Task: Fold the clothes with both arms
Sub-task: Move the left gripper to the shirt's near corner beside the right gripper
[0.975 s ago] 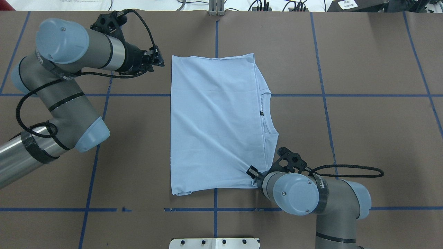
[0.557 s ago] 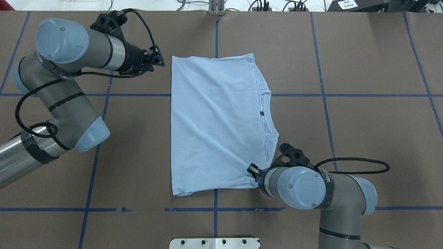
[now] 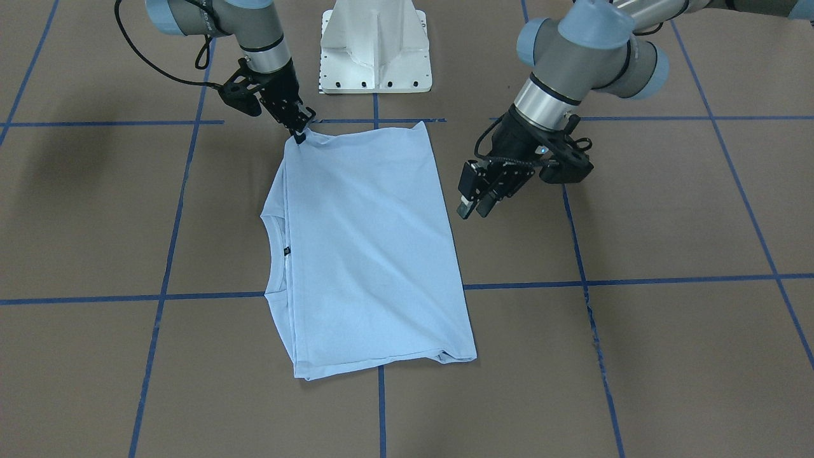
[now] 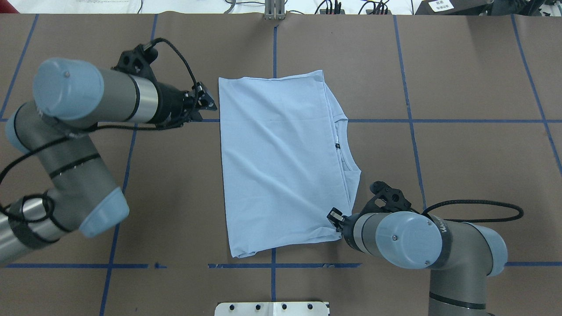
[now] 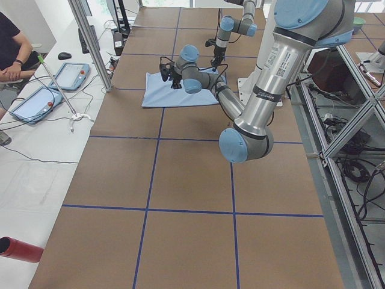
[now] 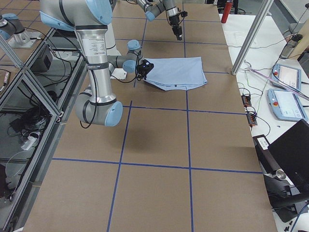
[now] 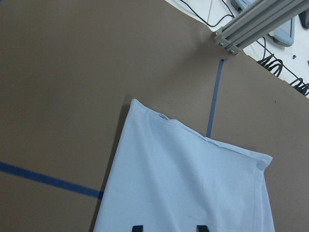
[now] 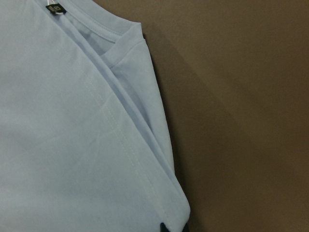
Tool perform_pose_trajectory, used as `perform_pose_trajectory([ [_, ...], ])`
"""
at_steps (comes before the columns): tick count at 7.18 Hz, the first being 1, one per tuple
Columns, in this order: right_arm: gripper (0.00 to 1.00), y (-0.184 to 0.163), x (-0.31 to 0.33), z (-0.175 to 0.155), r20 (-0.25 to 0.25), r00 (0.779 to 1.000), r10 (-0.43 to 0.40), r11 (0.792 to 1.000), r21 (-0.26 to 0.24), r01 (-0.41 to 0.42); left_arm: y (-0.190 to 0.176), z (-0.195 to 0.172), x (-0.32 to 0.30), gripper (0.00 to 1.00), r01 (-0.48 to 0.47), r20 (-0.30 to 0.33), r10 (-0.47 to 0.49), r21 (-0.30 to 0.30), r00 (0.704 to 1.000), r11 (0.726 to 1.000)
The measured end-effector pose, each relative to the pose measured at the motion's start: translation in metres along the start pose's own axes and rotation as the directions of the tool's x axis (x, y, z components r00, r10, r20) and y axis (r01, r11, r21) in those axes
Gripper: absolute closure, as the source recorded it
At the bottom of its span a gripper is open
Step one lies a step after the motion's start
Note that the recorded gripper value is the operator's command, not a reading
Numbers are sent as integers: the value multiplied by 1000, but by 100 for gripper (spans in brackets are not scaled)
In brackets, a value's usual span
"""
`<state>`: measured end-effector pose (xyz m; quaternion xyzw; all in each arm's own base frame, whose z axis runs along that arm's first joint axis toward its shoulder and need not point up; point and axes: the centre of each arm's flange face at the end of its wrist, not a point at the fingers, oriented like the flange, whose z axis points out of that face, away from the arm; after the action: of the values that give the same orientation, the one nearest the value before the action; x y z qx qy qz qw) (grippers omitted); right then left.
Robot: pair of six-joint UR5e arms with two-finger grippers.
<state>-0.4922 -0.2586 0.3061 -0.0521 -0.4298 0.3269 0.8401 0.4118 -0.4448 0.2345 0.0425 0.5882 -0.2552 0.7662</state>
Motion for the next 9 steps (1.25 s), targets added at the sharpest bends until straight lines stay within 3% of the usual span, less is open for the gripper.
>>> perform_pose_trajectory([
  [2, 100, -3, 7, -5, -3, 1000, 1, 1000, -2, -1, 120, 20, -47, 39, 101, 46, -99, -35, 994, 994],
  [4, 100, -2, 7, -6, -2, 1000, 0, 1000, -6, 0, 196, 37, -80, 39, 137, 122, -129, -64, 984, 988],
  [9, 100, 1, 4, -10, 9, 1000, 1, 1000, -12, -1, 268, 52, -92, 46, 118, 201, -90, -131, 976, 984],
])
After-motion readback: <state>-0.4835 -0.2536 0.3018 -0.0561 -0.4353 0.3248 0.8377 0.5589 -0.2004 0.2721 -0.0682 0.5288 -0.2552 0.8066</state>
